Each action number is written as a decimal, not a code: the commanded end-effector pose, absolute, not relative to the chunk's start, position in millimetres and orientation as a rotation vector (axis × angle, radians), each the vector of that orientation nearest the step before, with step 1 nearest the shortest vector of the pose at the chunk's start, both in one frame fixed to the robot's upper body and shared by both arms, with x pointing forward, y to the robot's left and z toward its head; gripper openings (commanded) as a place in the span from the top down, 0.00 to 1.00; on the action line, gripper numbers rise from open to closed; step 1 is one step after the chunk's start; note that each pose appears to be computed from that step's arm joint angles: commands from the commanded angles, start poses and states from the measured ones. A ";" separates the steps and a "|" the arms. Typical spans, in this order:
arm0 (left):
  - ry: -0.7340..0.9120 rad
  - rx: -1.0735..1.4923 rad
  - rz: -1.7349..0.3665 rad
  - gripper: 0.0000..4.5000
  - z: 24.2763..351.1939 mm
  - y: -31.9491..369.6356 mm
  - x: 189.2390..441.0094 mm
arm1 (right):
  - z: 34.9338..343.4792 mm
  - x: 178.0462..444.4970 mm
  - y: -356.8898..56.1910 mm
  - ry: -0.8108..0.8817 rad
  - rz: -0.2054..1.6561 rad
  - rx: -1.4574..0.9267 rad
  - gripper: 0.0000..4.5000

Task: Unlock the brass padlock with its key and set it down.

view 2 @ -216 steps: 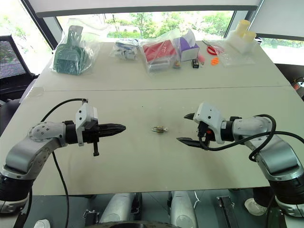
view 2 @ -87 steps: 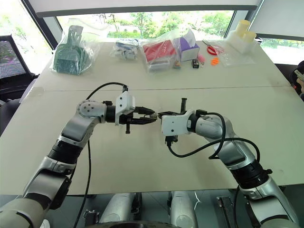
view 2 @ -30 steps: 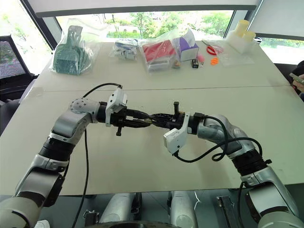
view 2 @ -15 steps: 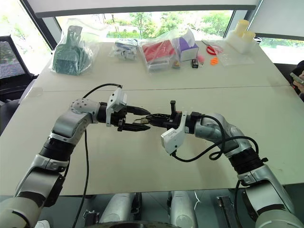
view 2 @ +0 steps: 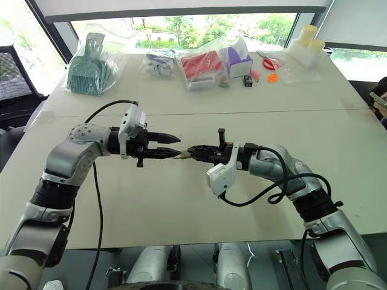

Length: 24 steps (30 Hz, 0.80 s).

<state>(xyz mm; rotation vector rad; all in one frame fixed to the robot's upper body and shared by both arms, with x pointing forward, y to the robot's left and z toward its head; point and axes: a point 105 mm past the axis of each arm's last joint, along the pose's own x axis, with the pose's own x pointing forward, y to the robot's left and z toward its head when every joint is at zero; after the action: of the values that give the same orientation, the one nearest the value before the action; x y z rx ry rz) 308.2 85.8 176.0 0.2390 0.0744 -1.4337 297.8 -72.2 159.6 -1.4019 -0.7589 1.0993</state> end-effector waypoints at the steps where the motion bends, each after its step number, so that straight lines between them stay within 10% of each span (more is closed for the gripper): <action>1: 0.029 0.250 -1.432 1.00 186.0 86.1 304.6 | 169.9 297.4 -73.1 -0.794 1.074 -1.393 1.00; 24: 0.078 0.347 -1.375 1.00 150.8 88.0 313.8 | 172.8 296.3 -71.2 -0.798 1.081 -1.390 1.00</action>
<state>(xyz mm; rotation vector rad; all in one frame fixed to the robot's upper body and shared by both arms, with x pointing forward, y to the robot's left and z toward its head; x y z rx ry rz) 311.1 88.7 145.1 0.3178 0.1150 -1.3895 300.2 -74.8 157.0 -1.4032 -0.7272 1.1054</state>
